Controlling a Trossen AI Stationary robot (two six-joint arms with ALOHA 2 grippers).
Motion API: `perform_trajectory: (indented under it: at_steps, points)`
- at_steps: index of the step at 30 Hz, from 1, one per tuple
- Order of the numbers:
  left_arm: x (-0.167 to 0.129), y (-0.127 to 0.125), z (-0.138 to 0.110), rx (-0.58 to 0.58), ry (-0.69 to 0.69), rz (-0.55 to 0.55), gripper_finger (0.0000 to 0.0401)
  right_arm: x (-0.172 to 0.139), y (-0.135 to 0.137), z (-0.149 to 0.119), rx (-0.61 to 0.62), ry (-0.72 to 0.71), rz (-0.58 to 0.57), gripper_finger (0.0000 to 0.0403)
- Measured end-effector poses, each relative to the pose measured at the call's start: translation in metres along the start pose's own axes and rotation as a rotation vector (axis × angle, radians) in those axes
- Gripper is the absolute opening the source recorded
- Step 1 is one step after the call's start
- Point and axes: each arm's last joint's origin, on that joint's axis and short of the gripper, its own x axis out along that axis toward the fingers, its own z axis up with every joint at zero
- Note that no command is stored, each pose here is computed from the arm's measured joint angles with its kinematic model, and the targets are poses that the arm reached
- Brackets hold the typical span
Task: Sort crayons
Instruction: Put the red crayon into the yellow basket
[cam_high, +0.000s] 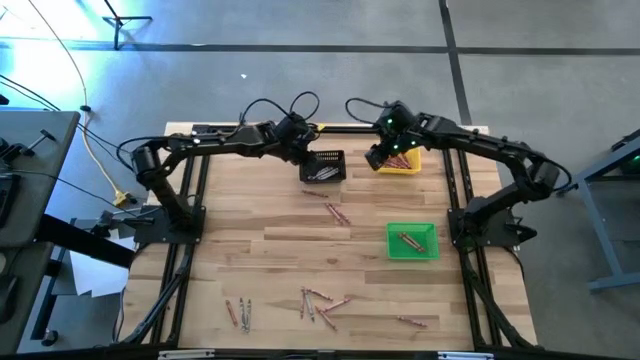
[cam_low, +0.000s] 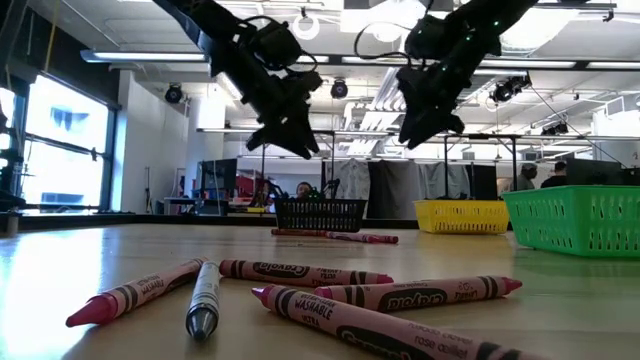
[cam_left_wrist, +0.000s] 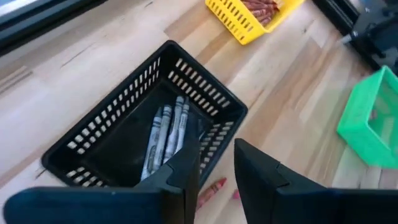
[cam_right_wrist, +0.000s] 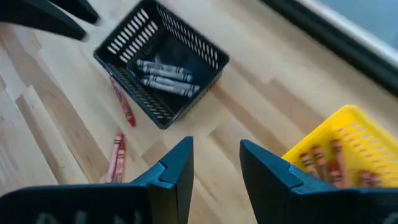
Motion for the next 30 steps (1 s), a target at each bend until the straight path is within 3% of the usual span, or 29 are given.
perform_trajectory:
  at_steps: [7, 14, 19, 30]
  points:
    - [-0.051, 0.0, -0.01, 0.087, 0.11, 0.073, 0.008, 0.021, 0.028, -0.011, 0.09, 0.039, -0.069, 0.0117]
    - [-0.108, 0.004, -0.026, 0.189, 0.179, 0.276, 0.008, 0.025, 0.07, -0.029, 0.197, 0.075, -0.014, 0.0117]
    - [-0.132, 0.005, -0.031, 0.22, 0.148, 0.365, 0.008, 0.04, 0.101, -0.042, 0.231, 0.078, 0.021, 0.0117]
    - [-0.163, 0.003, -0.036, 0.272, 0.089, 0.388, 0.008, 0.084, 0.147, -0.038, 0.087, 0.242, -0.036, 0.0117]
